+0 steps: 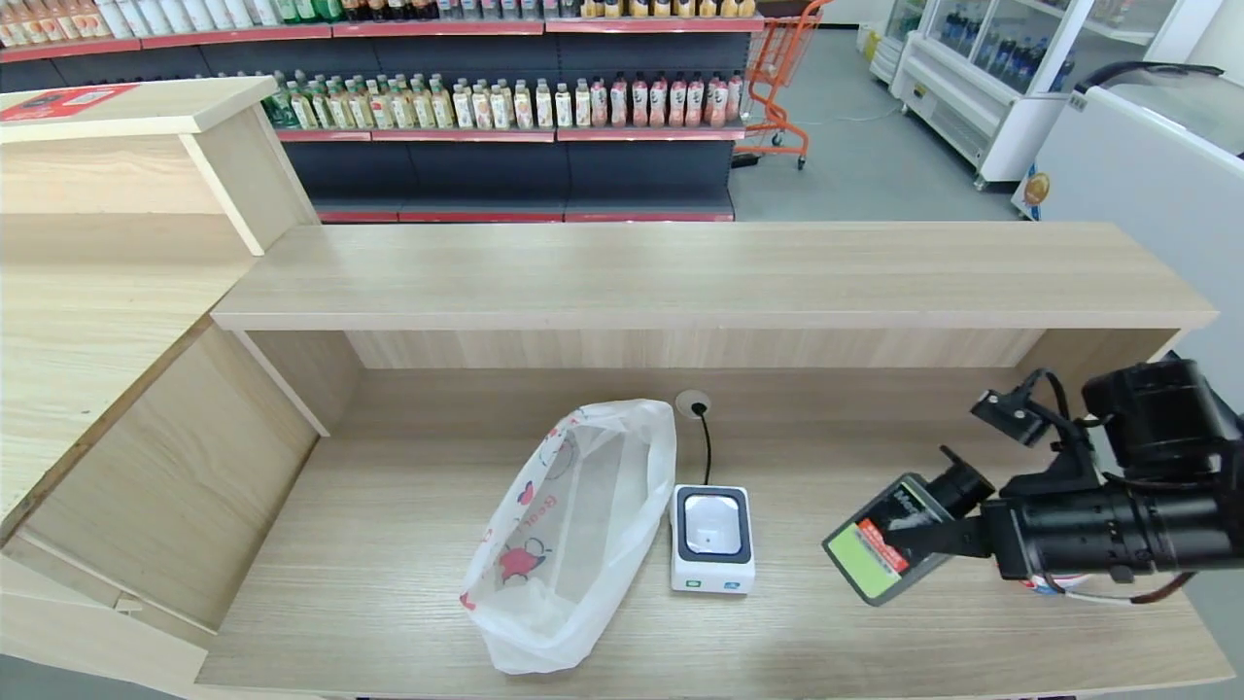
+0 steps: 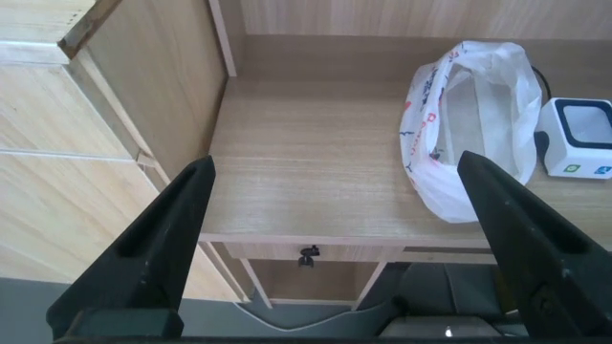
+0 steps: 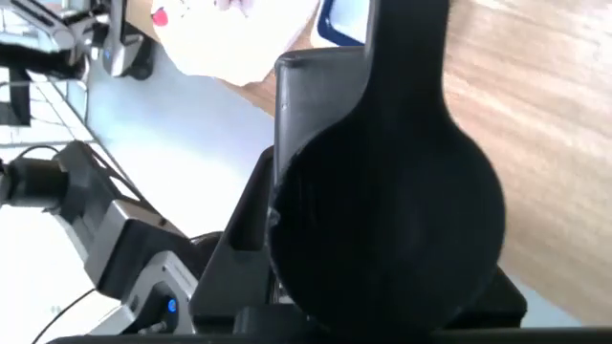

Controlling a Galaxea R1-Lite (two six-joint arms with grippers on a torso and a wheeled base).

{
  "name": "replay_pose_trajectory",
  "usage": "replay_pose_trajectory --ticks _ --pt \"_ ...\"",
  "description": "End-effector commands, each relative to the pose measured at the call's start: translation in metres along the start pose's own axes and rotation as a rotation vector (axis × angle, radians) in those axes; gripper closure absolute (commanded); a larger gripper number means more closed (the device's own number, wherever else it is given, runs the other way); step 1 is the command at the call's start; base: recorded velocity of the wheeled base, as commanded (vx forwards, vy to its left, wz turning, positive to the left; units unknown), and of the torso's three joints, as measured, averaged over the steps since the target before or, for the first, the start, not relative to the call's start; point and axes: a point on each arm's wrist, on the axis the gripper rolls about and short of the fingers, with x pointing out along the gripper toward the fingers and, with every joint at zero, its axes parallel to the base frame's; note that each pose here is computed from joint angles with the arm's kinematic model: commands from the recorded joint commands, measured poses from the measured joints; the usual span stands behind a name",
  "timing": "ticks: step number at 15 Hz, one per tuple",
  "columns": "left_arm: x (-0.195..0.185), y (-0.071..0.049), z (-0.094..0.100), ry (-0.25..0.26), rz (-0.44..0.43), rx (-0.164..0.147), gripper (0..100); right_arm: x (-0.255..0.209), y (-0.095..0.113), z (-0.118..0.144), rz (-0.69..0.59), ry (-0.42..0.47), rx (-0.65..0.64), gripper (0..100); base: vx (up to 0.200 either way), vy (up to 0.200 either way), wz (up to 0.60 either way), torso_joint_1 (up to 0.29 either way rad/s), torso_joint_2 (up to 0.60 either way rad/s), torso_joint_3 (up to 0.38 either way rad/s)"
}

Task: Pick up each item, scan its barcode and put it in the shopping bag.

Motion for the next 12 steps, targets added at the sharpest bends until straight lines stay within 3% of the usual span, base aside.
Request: replay_pose_trajectory --ticks 1,6,8,12 --pt "0.0 0.0 0.0 0.0 0.0 0.0 0 0.054 -0.006 0.011 0.064 0.07 -0.044 100 0.0 0.0 0.0 0.0 0.0 0.0" --pt "0.0 0.0 0.0 0.0 0.0 0.0 0 0.126 -0.003 0.004 0.152 0.096 -0.157 100 0.0 0.0 0.0 0.0 0.0 0.0" --pt "0.0 0.0 0.0 0.0 0.0 0.0 0 0.15 -0.012 0.003 0.066 0.073 -0.242 100 0.0 0.0 0.0 0.0 0.0 0.0" --pt "0.0 0.0 0.0 0.0 0.0 0.0 0 0.173 -0.017 0.019 0.057 0.035 -0.285 100 0.0 0.0 0.0 0.0 0.0 0.0"
